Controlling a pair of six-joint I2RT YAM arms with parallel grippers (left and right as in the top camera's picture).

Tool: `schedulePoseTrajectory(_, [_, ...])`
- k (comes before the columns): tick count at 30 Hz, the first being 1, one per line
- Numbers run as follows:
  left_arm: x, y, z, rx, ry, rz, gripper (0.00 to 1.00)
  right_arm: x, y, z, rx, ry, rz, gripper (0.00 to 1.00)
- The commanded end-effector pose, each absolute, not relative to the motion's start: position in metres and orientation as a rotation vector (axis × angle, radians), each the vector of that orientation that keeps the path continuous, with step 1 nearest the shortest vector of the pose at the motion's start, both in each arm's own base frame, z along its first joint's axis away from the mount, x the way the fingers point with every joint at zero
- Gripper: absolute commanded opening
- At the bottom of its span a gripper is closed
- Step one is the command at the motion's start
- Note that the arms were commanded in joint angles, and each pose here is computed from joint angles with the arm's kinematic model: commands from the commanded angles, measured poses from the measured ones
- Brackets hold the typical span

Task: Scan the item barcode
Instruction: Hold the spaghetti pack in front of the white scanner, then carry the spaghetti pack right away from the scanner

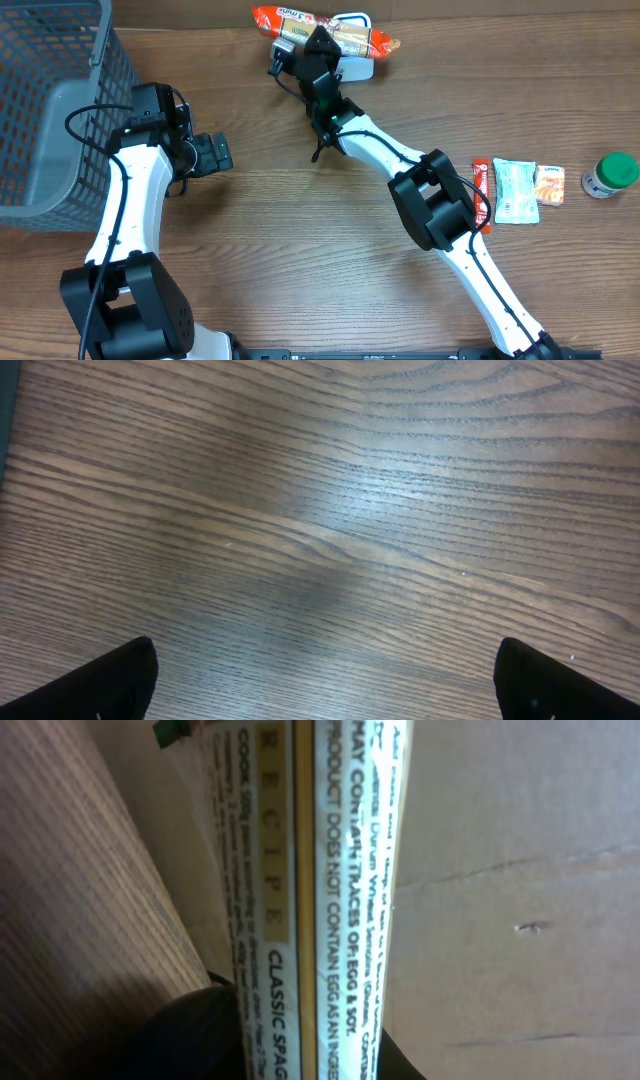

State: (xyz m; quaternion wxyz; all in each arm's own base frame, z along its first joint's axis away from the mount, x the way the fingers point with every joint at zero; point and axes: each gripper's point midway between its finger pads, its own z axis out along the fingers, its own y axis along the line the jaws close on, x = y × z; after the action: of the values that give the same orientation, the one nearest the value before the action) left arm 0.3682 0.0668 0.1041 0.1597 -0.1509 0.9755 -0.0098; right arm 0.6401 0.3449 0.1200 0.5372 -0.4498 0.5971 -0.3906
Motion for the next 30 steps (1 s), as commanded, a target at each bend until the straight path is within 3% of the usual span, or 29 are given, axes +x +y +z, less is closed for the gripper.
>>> schedulePoseTrajectory(1, [0.372,0.067,0.109,-0.425,2.772,-0.019,1.0,0.642,0.347,0.179,-0.964,1.329,-0.92,0.04])
schedulePoseTrajectory(13, [0.372,0.067,0.109,-0.426,2.772,-0.02,1.0,0.639,0.344,0.217,-0.864,1.285,-0.912,0.04])
schedulePoseTrajectory(20, [0.372,0.067,0.109,-0.426,2.772,-0.02,1.0,0.623,0.323,0.308,-0.675,1.269,-0.885,0.03])
schedulePoseTrajectory(25, [0.372,0.067,0.109,-0.426,2.772,-0.02,1.0,0.588,0.288,0.39,-0.413,1.351,-0.811,0.03])
schedulePoseTrajectory(30, [0.372,0.067,0.109,-0.426,2.772,-0.02,1.0,0.549,0.229,0.428,-0.12,1.512,-0.85,0.03])
